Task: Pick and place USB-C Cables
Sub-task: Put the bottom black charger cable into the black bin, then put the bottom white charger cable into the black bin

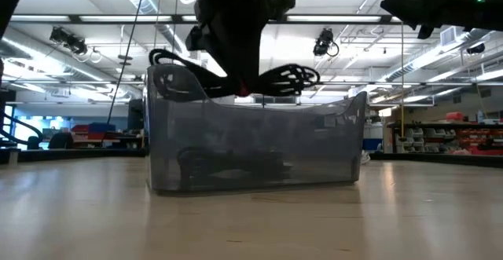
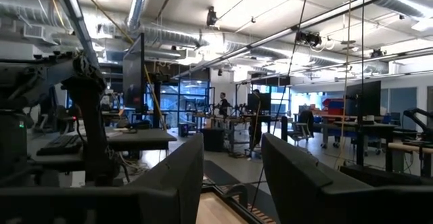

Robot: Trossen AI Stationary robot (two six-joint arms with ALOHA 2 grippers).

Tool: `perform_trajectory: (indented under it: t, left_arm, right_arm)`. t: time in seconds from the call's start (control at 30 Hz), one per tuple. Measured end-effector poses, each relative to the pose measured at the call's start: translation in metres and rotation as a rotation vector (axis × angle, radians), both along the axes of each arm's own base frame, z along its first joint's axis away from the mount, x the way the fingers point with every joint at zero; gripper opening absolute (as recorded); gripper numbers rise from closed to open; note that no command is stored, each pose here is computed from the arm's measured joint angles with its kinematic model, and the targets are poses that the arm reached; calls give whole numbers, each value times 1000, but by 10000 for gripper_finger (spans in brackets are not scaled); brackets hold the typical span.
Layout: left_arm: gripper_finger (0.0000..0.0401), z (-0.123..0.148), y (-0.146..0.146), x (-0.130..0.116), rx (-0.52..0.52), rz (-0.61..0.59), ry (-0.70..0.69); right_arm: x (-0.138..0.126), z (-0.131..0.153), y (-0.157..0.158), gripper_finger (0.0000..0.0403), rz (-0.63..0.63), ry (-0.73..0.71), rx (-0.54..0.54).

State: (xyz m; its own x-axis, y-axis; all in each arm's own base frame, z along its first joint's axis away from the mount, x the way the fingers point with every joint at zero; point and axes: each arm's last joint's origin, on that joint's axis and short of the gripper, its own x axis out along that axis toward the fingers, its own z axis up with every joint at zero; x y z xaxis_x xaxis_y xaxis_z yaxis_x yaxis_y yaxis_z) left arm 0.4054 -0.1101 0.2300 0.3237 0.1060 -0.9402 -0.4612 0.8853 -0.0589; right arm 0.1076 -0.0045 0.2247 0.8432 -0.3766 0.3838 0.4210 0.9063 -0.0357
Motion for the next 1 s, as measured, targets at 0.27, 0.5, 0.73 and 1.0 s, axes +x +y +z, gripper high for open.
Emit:
perform_trajectory:
  t: [0.27,0.5,0.73,1.0]
  left_arm:
    - [90,-15,0,7,-8,-19,20]
    - [127,-14,3,8,11,-11,10]
    - [166,-14,3,8,3,-8,10]
    - [171,-1,6,7,-86,-23,-14]
  right_arm:
    - [0,0,0,155,1,2,1]
    - [1,-1,0,155,0,12,0]
    - [1,-2,0,155,1,18,0]
    - [2,-4,0,155,12,44,4]
